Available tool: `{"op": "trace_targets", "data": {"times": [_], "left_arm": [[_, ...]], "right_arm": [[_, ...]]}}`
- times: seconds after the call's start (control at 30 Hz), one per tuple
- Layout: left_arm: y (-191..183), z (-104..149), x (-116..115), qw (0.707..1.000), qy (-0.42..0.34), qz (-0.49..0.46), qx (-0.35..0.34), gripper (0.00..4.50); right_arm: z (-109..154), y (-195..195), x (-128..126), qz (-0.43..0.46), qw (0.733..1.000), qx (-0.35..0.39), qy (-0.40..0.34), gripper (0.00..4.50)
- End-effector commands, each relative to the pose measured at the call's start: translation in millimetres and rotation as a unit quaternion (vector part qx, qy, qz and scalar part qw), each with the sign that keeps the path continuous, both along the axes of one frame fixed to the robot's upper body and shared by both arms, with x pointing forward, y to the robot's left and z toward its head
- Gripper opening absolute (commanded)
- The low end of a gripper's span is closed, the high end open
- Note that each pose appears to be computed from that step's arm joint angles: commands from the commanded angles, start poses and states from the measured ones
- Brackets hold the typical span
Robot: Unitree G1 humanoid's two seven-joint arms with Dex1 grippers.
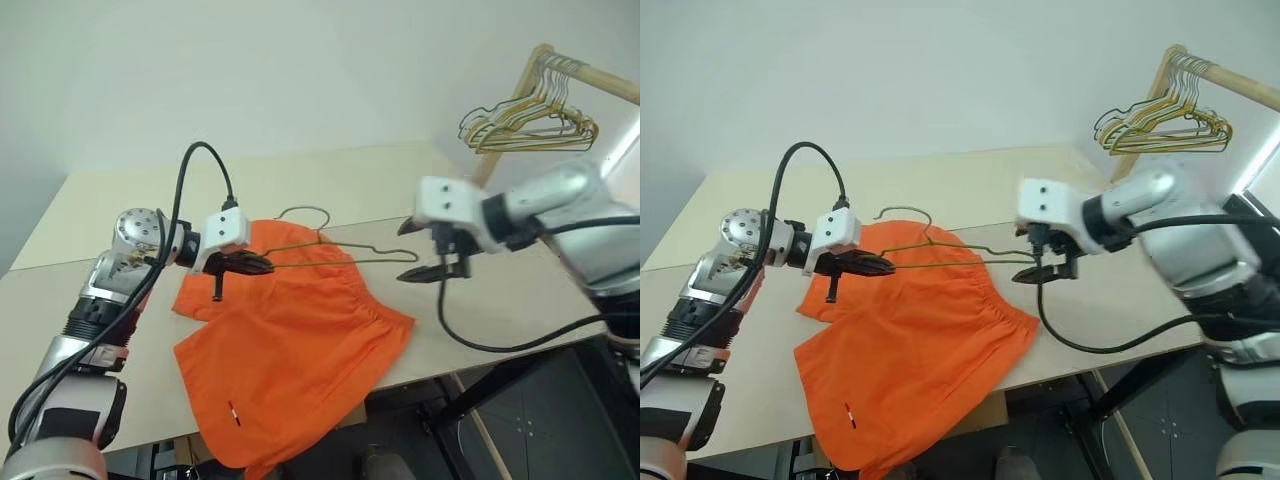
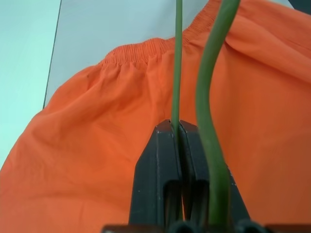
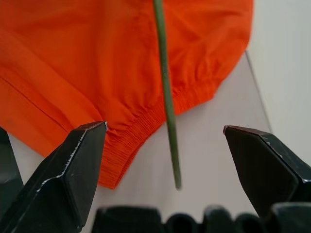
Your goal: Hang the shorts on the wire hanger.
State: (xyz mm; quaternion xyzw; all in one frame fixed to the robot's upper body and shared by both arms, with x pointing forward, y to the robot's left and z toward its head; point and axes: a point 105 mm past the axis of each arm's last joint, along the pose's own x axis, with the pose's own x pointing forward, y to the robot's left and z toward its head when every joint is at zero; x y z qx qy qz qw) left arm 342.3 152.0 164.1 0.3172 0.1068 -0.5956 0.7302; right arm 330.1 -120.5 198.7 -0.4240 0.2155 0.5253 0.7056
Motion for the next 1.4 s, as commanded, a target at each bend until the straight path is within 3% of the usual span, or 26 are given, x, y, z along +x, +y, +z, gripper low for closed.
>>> {"op": "trace_targets", "data": {"times": [0.03, 0.13, 0.27, 0.5, 0.6, 0.7, 0.9, 1.1, 1.4], "left_arm": [[-2.9, 14.4, -1.7, 1.000, -0.024, -0.009, -0.009, 0.00], [-2.2, 14.3, -2.7, 1.000, -0.024, -0.008, -0.009, 0.00], [-0.4, 12.6, -4.2, 1.000, -0.024, -0.005, -0.007, 0.00], [-1.2, 10.8, -5.7, 0.999, -0.031, -0.013, -0.003, 0.00], [-2.9, 12.6, -6.0, 0.999, -0.032, -0.020, -0.012, 0.00], [-3.5, 17.4, -8.9, 0.999, -0.024, -0.028, -0.031, 0.65], [2.9, 44.0, -4.0, 0.990, -0.047, 0.016, -0.129, 2.56], [7.1, 60.6, -27.6, 0.971, -0.025, 0.003, -0.237, 4.45], [-9.6, 52.1, -59.0, 0.969, 0.015, -0.020, -0.247, 4.48]], "right_arm": [[-1.6, 2.3, 15.5, -0.027, 0.999, -0.022, -0.016, 4.29], [-5.7, 8.9, 17.5, -0.021, 1.000, -0.021, -0.002, 3.69], [1.5, 18.2, 14.8, -0.002, 1.000, -0.012, -0.006, 2.21], [2.0, 24.3, 5.8, 0.023, 1.000, -0.008, 0.001, 0.03], [-0.1, 23.7, 0.9, 0.026, 1.000, -0.002, 0.012, 0.03], [-4.2, 17.2, -7.0, 0.016, 0.999, 0.014, 0.036, 0.00], [-31.3, -25.9, -40.0, -0.063, 0.985, 0.057, 0.150, 0.00], [-58.4, -90.4, -66.8, -0.224, 0.938, 0.118, 0.238, 0.00], [-86.0, -146.7, -95.3, -0.380, 0.840, 0.181, 0.342, 0.00]]}}
